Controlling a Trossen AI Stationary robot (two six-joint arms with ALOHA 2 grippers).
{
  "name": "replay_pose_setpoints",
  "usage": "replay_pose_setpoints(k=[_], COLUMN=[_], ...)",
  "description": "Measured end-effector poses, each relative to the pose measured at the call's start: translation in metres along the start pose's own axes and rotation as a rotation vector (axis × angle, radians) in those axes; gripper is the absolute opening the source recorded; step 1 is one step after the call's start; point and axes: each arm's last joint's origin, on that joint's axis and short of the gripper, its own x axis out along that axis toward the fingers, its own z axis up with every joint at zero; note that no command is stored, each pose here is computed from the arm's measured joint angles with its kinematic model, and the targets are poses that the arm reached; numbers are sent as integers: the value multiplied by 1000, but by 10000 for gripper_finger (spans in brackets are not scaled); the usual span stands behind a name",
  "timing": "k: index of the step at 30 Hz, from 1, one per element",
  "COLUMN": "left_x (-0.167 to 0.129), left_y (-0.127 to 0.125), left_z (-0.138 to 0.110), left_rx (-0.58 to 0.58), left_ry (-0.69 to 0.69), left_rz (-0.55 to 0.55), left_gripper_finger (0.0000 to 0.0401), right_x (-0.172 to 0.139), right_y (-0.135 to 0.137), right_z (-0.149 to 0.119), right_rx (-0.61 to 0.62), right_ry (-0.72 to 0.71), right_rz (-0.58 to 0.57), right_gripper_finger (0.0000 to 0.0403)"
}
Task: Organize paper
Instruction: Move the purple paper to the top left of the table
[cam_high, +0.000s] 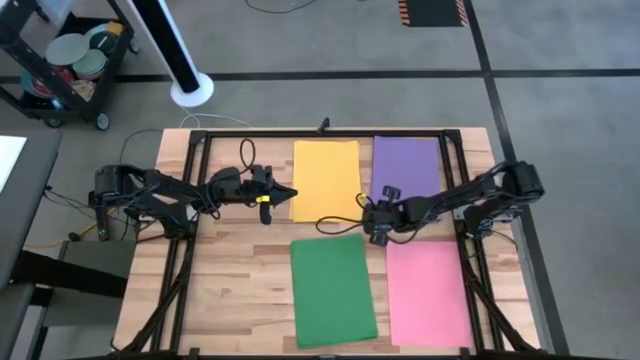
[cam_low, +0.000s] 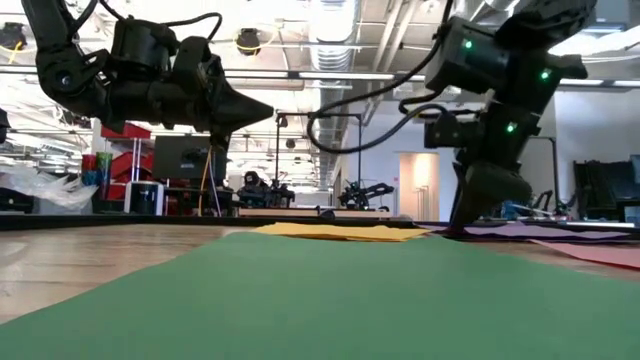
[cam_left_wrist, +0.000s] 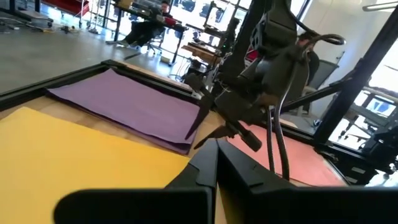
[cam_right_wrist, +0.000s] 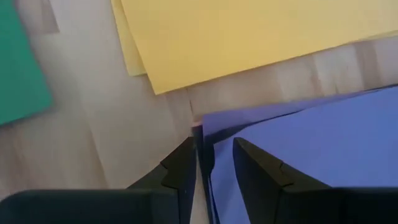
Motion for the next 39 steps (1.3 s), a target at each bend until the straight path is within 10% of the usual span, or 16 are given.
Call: replay_pose_setpoints(k=[12,24,39], left_x=[0,0,0], left_y=[1,0,1], left_z=[-4,-4,-7], left_rx=[-11,-18,-17], left_ry=[41,46,79], left_rz=[12,-24,-14], left_gripper_finger=[0,0,0], right_x=[9,-33,1], right_y=[-21,-37,-10], right_z=[-1,23,11], right_rx=[85,176,168], right_ry=[65,-74,78], right_rz=[-58,52,-22], right_gripper_finger=[9,1,151])
